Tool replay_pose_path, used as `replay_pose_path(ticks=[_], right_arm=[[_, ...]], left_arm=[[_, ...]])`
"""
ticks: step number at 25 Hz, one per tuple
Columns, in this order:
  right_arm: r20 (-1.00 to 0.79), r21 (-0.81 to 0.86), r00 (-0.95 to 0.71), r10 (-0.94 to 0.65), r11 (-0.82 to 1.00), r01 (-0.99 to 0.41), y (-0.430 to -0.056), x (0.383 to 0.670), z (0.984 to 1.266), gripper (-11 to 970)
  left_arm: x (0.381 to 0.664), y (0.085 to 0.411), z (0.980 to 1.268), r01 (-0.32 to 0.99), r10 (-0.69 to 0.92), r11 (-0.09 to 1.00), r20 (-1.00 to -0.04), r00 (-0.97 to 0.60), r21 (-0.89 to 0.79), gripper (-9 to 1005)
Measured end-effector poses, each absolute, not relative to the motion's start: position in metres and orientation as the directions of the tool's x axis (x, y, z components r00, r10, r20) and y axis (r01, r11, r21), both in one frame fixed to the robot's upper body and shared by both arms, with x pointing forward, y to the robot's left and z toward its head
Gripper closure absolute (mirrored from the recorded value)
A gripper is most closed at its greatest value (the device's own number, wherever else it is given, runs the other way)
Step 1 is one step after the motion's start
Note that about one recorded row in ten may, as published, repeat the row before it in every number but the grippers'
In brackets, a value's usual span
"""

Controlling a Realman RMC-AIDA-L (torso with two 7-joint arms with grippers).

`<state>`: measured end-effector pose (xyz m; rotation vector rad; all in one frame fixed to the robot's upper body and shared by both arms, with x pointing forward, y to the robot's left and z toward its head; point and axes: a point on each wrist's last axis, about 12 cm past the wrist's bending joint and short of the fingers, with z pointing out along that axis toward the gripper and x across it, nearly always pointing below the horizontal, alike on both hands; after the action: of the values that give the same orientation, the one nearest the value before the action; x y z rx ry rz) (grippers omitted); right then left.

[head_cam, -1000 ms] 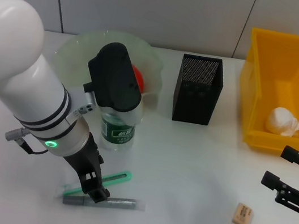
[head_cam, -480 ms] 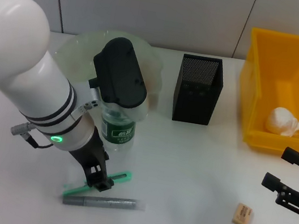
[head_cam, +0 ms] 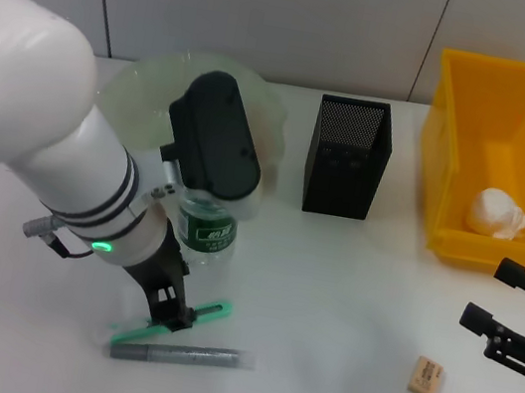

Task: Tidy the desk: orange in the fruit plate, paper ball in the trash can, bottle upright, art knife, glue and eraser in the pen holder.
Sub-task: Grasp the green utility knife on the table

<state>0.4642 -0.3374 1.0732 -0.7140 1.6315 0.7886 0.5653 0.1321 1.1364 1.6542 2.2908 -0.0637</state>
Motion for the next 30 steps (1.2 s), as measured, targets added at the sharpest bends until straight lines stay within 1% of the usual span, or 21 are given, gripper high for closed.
replay_pose_path(ticks=[8,11,14,18,22,30], right_arm=[[-0.983,0.126,-0.182,-0.038,0.590,-0.798,-0.338,0.463,1.074,193],[-0.982,0.127,-0.184,-0.036,0.590,-0.797,-0.338,0.463,1.074,193],[-0.982,0.129,-0.185,-0.035,0.591,-0.797,-0.338,0.463,1.074,193],[-0.982,0.129,-0.186,-0.036,0.591,-0.796,-0.339,0.462,1.074,193],[-0.982,0.129,-0.186,-0.036,0.591,-0.796,-0.339,0.462,1.074,193],[-0.982,0.129,-0.185,-0.035,0.592,-0.796,-0.339,0.463,1.074,194]], left_arm=[[0.558,0.128,1.129,0.942,0.939,0.295,-0.234,-0.254,0.160,455],[0.556,0.128,1.129,0.943,0.939,0.292,-0.232,-0.252,0.158,456],[0.546,0.125,1.132,0.952,0.948,0.265,-0.221,-0.228,0.154,458],[0.544,0.124,1.132,0.955,0.952,0.255,-0.215,-0.220,0.153,460],[0.545,0.125,1.135,0.947,0.953,0.256,-0.213,-0.215,0.192,462],[0.548,0.126,1.132,0.943,0.953,0.262,-0.209,-0.219,0.204,466]])
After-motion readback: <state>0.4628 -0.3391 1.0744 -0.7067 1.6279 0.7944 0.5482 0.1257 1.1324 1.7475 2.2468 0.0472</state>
